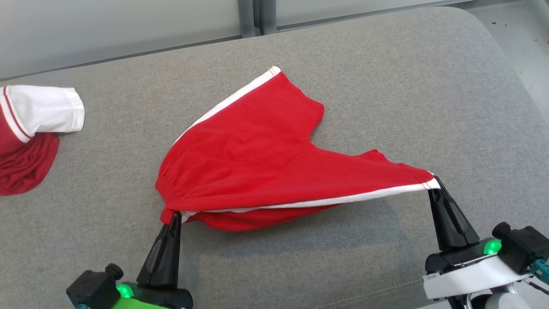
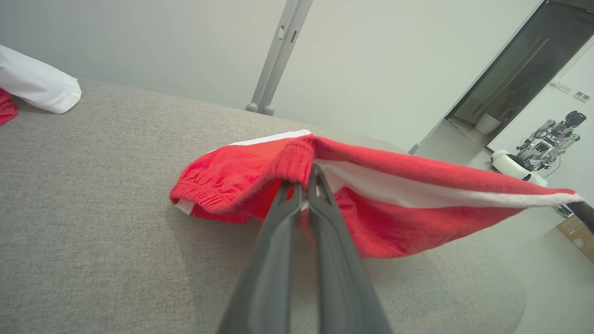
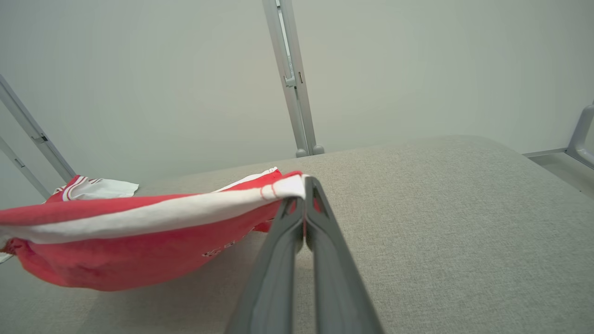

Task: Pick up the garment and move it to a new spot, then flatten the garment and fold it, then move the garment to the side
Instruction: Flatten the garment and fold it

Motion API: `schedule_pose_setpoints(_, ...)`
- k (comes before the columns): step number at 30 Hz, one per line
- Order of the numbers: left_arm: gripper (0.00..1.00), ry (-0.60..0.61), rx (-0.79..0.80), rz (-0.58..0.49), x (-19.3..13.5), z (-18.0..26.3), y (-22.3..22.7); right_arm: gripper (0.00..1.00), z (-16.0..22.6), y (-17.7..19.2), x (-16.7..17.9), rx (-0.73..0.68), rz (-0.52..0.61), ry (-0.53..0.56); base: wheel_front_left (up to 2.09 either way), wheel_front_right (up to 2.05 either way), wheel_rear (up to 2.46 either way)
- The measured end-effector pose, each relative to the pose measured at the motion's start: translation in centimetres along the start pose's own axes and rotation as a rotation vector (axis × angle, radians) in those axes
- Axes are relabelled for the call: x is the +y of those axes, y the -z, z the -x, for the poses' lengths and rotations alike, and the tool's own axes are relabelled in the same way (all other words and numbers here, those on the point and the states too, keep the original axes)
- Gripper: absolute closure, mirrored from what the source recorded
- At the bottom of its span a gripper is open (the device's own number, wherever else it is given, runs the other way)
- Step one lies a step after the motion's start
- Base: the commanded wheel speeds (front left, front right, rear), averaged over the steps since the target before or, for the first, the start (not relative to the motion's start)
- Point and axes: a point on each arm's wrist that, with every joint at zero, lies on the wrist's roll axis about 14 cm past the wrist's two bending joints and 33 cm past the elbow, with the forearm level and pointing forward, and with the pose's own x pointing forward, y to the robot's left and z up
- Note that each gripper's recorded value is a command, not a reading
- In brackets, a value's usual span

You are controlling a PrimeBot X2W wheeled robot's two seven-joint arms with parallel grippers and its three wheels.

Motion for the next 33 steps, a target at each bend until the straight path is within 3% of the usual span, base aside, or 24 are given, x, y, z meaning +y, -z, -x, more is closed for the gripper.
schedule_pose_setpoints(13,1.0,-0.051,0.015,0.054,0.8,-0.3,1.6,1.0,-2.4,2.1,0.6,0.054,-0.009,-0.04,0.0,0.0,0.0)
schedule_pose_setpoints(33,1.0,-0.172,0.016,0.04,6.0,-6.9,1.8,1.0,-17.8,7.1,4.0,0.184,0.113,-0.257,0.0,0.0,0.0)
